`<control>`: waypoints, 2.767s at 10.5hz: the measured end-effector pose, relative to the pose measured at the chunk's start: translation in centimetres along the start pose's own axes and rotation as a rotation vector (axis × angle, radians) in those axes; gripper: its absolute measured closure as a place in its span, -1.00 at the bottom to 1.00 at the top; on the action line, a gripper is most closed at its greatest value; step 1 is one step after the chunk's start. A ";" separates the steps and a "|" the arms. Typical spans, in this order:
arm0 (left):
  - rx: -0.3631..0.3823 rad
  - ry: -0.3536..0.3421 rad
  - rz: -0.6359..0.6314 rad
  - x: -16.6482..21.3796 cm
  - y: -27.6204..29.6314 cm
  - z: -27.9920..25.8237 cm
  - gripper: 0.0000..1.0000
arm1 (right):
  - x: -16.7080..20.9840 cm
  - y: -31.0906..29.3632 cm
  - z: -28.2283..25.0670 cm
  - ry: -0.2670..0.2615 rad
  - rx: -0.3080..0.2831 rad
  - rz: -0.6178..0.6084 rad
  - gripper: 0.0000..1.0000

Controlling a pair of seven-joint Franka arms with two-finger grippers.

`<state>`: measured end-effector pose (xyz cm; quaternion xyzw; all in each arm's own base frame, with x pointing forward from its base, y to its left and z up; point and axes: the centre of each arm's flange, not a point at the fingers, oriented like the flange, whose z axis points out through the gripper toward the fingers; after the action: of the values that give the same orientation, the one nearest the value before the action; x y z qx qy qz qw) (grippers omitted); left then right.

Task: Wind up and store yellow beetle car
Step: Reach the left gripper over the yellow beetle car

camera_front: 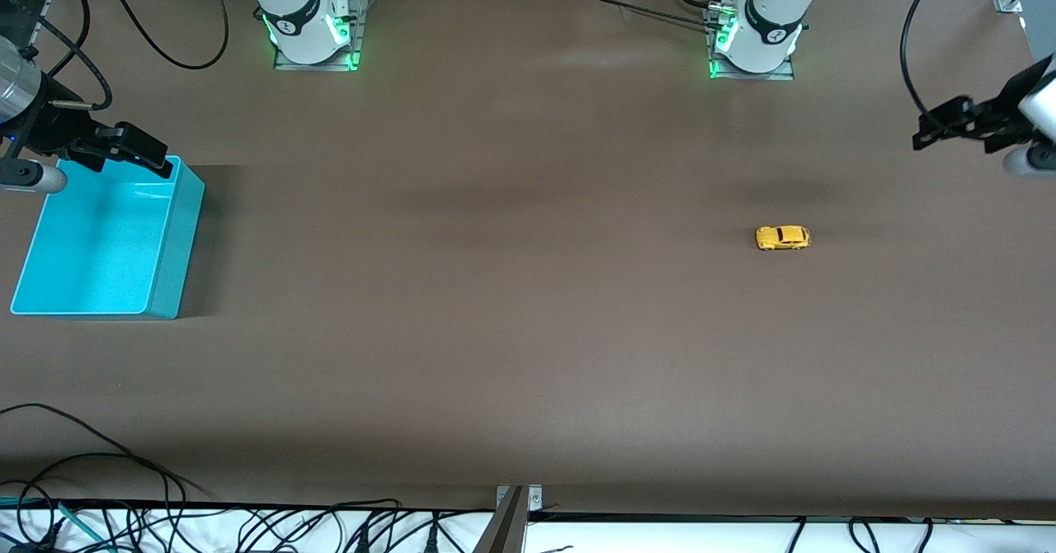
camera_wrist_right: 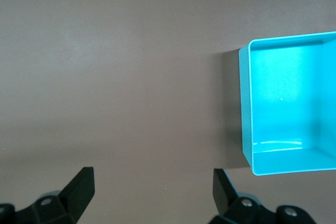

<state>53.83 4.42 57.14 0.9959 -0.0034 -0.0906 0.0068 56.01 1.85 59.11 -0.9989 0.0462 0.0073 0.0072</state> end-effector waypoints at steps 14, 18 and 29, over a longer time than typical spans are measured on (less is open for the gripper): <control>0.001 0.078 -0.022 2.9 -1.4 20.5 -1.00 | 0.0 0.0 0.0 0.001 0.000 0.000 -1.00; 0.006 0.132 0.000 3.4 -0.4 25.3 -1.00 | 0.0 0.0 0.0 0.001 0.000 0.000 -1.00; 0.104 0.125 1.350 3.3 1.7 31.1 -1.00 | 0.0 0.0 0.0 0.001 0.000 0.000 -1.00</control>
<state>51.49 2.30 26.02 0.7778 -0.6283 -0.0082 0.0141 56.01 1.84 59.14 -0.9989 0.0463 0.0071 0.0072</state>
